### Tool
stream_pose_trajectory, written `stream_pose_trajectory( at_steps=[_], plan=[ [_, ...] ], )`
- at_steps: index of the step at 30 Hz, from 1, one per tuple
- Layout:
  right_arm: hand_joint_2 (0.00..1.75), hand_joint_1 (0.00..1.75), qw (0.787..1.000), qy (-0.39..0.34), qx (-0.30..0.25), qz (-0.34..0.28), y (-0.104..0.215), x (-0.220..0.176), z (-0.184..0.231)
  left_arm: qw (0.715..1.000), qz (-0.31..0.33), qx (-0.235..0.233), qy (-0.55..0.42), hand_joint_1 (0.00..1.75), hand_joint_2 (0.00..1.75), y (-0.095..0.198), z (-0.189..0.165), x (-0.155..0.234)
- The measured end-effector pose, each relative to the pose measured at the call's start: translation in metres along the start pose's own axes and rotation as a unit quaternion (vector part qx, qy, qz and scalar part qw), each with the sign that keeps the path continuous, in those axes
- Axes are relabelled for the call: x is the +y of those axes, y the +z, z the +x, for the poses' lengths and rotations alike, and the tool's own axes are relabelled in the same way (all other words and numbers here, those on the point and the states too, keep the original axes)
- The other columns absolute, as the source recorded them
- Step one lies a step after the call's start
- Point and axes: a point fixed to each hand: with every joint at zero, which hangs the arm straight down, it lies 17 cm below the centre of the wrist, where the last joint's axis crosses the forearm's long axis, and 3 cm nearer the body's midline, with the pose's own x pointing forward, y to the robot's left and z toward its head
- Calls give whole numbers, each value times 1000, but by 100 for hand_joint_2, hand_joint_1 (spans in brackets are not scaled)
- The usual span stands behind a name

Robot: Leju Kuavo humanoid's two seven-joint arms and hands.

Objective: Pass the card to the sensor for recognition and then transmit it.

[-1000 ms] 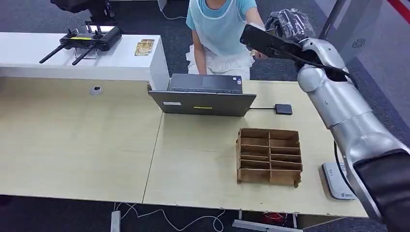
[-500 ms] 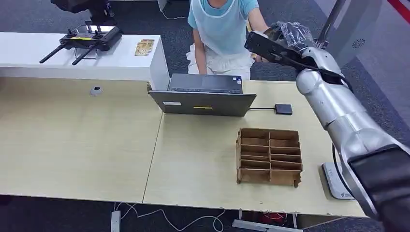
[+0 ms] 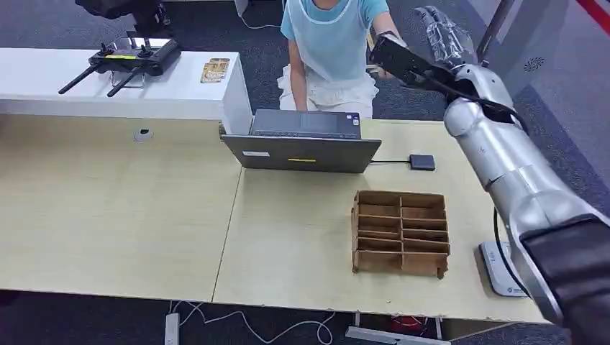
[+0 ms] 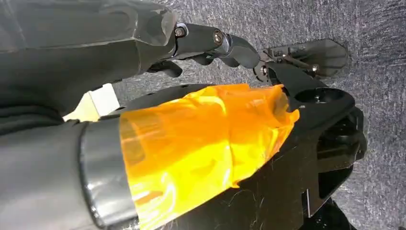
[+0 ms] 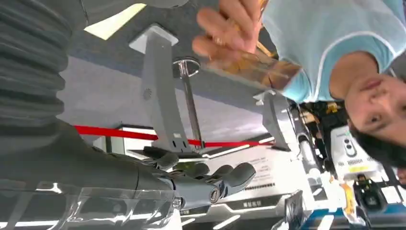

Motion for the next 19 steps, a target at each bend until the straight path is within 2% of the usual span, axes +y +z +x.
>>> stream_pose_trajectory(
  at_steps=[5,10,14,19],
  plan=[
    [175,0,999,-12,-4,-38,8,-14,-12,1000,2,-2,4,0,0,0,1,1],
    [175,0,998,-38,-4,-59,32,-10,-30,1000,6,-5,12,0,0,0,1,2],
    [175,0,994,-102,-6,-49,57,-1,-44,1000,11,-7,22,0,0,0,1,5],
    [175,0,978,-203,-17,-45,89,3,-54,999,14,-8,33,0,0,0,0,8]
  ],
)
